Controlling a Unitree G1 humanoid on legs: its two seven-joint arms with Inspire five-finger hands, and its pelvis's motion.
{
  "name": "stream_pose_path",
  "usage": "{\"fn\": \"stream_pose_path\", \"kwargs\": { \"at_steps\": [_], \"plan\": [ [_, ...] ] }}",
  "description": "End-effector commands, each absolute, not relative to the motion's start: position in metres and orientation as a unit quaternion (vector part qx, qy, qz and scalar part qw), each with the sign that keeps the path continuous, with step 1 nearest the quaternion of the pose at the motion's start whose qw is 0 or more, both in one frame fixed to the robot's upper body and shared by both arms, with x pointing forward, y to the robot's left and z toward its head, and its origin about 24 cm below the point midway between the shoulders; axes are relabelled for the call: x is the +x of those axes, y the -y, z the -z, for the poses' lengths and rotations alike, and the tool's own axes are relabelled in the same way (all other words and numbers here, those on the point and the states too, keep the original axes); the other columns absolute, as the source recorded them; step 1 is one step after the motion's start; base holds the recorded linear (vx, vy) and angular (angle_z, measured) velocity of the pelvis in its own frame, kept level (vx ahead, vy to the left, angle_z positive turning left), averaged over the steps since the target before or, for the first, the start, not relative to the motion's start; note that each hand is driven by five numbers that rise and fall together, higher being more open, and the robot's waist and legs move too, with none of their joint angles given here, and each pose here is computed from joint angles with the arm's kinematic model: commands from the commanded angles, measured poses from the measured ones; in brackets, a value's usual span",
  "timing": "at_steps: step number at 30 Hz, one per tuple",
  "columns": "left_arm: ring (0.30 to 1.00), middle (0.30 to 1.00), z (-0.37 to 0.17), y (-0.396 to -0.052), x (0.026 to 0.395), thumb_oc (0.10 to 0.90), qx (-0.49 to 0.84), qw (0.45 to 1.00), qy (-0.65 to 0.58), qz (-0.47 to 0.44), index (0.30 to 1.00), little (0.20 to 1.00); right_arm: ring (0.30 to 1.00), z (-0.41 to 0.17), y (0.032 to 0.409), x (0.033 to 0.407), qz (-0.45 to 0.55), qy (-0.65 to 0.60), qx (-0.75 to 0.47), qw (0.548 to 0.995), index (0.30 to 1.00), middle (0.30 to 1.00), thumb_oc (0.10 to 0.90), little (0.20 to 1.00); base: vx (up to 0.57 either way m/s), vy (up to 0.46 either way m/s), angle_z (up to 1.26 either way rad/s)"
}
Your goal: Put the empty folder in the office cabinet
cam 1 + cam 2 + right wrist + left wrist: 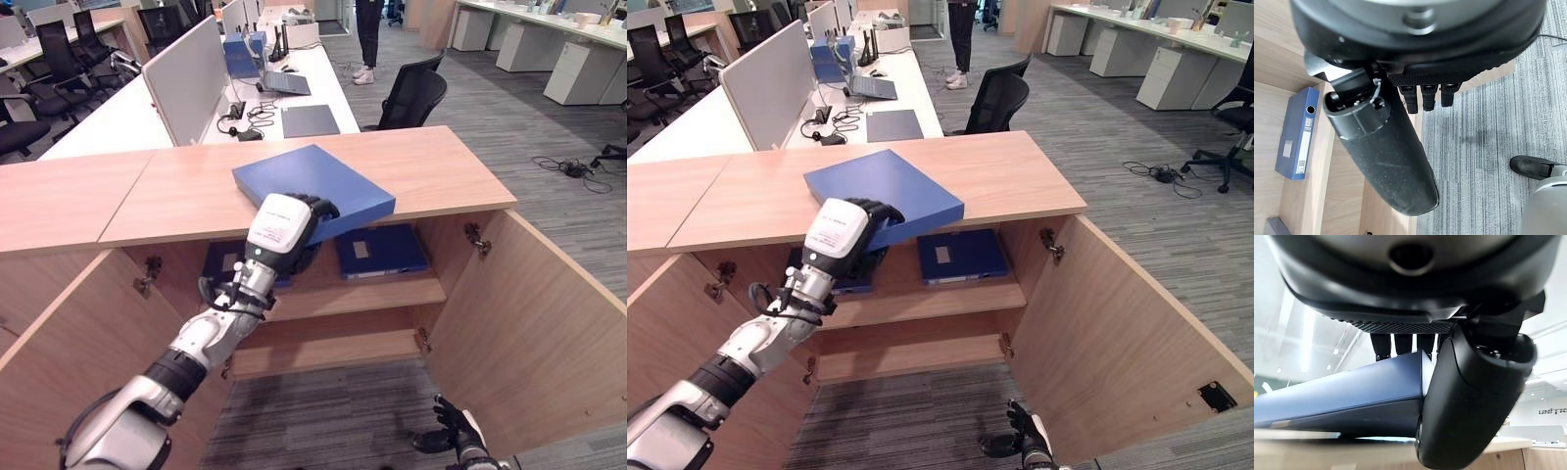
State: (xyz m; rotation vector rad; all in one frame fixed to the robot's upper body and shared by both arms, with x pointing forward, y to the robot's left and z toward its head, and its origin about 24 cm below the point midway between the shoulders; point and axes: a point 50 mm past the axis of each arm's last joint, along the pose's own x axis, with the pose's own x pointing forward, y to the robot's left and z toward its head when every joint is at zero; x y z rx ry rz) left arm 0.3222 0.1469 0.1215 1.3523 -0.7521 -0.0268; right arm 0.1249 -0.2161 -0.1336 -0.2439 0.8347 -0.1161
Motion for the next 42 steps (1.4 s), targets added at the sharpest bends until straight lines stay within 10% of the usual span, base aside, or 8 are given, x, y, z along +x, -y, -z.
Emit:
{"fn": "stream_pose_path", "kwargs": {
  "at_steps": [1,19,29,42],
  "plan": [
    [0.300,0.300,-0.172,-0.147,0.341,0.400,0.613,0.685,0.392,-0.036,0.300,0.300,0.900,0.114,0.215,0.158,0.071,-0.327,-0.082,0.939,0.900,0.900,0.800,0.900,0.00,0.000,0.00],
    [0.300,0.300,-0.227,-0.157,0.307,0.400,0.519,0.694,0.490,-0.093,0.300,0.300,0.900,0.098,0.211,0.173,0.093,-0.273,0.003,0.958,0.900,0.900,0.800,0.900,0.00,-0.003,0.02],
    [0.300,0.300,-0.303,-0.173,0.246,0.400,0.198,0.722,0.648,-0.143,0.300,0.300,0.900,0.080,0.200,0.191,0.055,-0.223,0.013,0.973,0.900,0.900,0.800,0.900,-0.02,-0.016,0.08],
    [0.300,0.300,-0.288,-0.204,0.229,0.400,-0.251,0.776,0.568,0.110,0.300,0.300,0.900,0.036,0.179,0.221,0.009,-0.125,0.161,0.979,0.900,0.900,0.800,0.900,-0.02,-0.008,0.09]
  ]
}}
